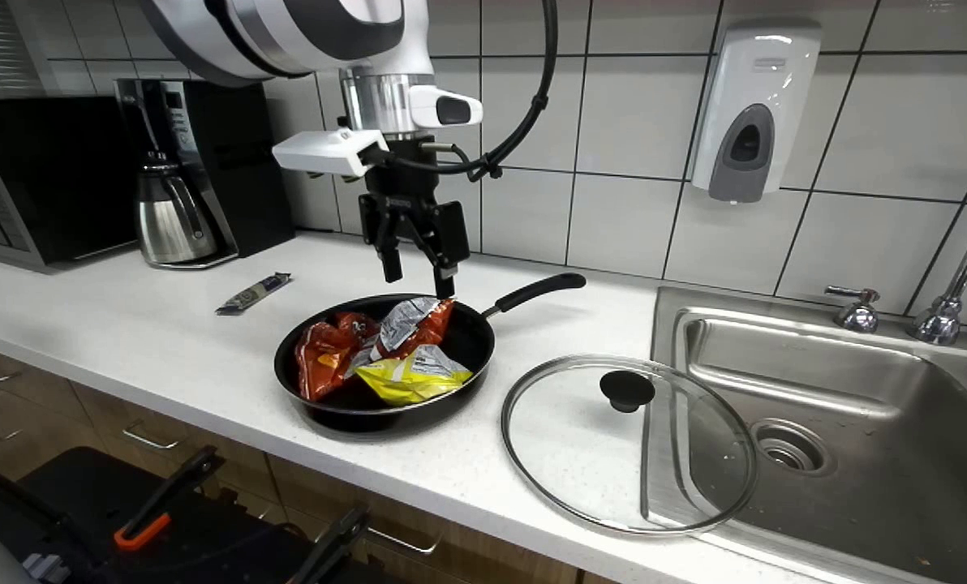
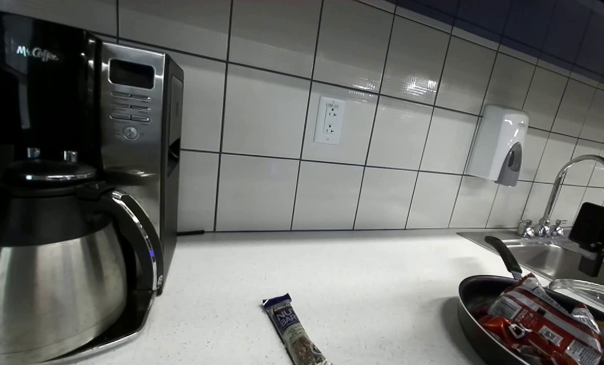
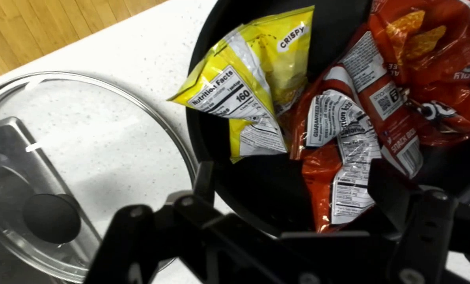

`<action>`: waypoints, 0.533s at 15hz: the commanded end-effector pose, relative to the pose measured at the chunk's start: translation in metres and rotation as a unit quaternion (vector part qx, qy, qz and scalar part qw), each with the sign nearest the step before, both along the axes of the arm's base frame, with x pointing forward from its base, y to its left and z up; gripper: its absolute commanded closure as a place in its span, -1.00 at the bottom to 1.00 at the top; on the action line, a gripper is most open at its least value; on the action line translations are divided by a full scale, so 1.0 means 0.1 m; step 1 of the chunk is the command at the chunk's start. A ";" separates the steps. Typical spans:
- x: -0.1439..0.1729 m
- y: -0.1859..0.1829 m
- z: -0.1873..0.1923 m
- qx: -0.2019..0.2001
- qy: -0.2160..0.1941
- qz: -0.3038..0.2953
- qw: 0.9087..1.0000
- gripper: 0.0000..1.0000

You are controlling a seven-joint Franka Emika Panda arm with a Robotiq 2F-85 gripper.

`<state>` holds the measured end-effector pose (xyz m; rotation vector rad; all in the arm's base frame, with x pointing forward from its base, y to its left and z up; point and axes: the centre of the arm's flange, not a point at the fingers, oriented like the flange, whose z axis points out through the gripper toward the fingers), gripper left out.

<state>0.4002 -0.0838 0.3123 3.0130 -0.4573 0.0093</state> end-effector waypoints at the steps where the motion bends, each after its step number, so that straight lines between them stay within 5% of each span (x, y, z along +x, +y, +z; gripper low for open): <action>1: -0.23 -0.14 0.15 -0.016 -0.002 -0.042 0.999 -1.00; 8: -0.15 -0.18 0.07 -0.006 0.002 -0.053 0.999 -1.00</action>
